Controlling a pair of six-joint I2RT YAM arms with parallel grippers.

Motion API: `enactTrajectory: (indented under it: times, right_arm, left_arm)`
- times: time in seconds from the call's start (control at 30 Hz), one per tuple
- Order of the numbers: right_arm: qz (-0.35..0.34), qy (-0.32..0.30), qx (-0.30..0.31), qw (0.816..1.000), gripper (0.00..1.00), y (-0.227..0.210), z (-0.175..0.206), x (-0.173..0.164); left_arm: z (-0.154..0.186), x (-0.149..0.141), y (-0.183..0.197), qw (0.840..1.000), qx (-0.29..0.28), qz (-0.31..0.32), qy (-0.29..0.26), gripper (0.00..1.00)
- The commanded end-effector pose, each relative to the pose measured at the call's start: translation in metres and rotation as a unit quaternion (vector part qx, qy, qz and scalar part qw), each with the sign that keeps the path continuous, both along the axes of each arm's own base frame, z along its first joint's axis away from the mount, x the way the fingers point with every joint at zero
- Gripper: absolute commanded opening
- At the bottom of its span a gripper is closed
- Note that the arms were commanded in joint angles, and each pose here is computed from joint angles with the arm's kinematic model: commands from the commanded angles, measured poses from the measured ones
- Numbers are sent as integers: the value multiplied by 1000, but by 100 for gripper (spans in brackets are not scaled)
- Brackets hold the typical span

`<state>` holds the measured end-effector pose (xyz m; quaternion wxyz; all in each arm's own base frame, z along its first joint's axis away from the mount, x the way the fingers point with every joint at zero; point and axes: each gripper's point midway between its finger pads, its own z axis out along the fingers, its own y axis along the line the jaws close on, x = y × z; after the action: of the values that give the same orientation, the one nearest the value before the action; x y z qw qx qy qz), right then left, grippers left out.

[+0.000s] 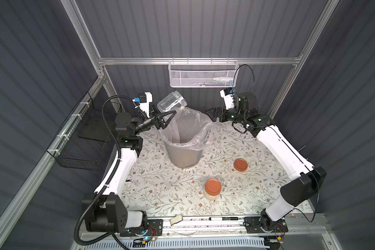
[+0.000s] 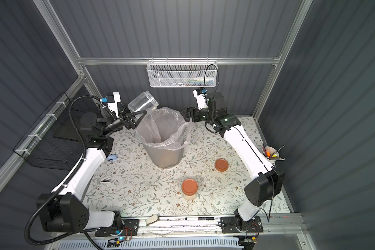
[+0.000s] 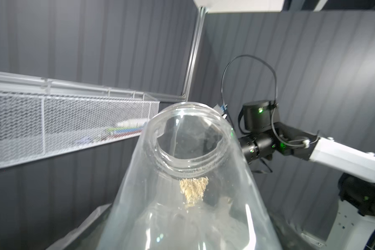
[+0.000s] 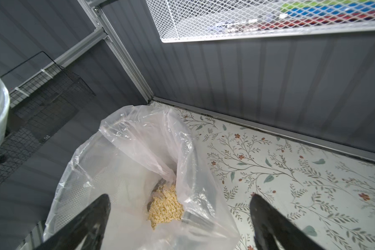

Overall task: Empty expired oatmeal from jars
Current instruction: Place the jar at the center of the board.

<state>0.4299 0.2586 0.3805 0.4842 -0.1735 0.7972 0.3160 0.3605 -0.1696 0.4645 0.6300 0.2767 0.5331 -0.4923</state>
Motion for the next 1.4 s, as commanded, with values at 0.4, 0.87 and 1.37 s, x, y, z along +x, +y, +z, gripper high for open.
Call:
enactTrajectory:
  times: [0.4, 0.87, 1.37]
  right_arm:
    - [130, -66, 120, 982, 99, 51, 58, -36]
    - [236, -85, 227, 941, 99, 103, 105, -89]
    - [268, -54, 274, 922, 99, 137, 110, -96]
  left_arm:
    - [19, -22, 3, 991, -64, -108, -37, 0]
    - [17, -40, -26, 986, -63, -145, -44, 2]
    - [20, -48, -40, 983, -65, -164, -51, 2]
